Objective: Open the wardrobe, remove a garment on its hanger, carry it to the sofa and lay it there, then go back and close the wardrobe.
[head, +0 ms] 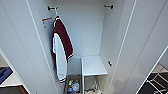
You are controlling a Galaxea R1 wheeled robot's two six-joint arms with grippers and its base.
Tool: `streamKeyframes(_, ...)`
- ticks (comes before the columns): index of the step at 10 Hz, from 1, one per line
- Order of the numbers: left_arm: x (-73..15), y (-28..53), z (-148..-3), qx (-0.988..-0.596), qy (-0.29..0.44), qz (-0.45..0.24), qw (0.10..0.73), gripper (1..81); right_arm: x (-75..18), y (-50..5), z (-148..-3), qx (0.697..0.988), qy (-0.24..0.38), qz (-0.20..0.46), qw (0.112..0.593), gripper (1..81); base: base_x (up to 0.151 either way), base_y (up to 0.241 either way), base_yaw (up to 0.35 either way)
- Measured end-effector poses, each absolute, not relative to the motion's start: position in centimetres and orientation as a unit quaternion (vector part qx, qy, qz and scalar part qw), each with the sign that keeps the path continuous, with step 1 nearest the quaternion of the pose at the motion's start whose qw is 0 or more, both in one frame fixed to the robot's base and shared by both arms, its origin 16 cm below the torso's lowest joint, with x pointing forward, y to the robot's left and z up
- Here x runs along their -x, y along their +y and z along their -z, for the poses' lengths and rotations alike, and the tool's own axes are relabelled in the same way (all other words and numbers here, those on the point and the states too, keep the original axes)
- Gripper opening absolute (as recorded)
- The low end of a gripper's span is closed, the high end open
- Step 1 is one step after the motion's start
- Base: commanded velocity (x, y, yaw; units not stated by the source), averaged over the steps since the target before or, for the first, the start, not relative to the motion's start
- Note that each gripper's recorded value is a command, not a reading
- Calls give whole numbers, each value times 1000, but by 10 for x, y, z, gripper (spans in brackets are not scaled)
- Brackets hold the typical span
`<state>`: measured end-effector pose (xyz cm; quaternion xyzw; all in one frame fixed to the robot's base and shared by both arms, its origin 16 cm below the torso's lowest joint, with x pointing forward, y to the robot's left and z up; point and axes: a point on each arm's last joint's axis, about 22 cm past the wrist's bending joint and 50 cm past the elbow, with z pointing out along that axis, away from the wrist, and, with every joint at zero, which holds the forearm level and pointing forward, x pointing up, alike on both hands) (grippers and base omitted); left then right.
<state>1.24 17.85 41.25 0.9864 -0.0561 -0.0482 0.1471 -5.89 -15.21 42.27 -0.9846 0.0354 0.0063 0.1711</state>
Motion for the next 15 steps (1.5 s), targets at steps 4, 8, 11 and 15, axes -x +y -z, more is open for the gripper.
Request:
streamKeyframes(4,-25,201,-414,-987,-55,43,146,811,41,-127,-433,976,41,9,215,811,0,0,0)
streamKeyframes(8,-52,265,-427,-987,-50,31,149,811,1,-205,-453,971,46,41,233,811,0,0,0)
streamKeyframes(11,-74,292,-453,-984,-44,21,174,811,2,-296,-474,975,65,43,208,811,0,0,0)
streamKeyframes(15,-113,380,-508,-986,-22,-9,167,811,-42,-412,-516,974,107,99,174,811,0,0,0)
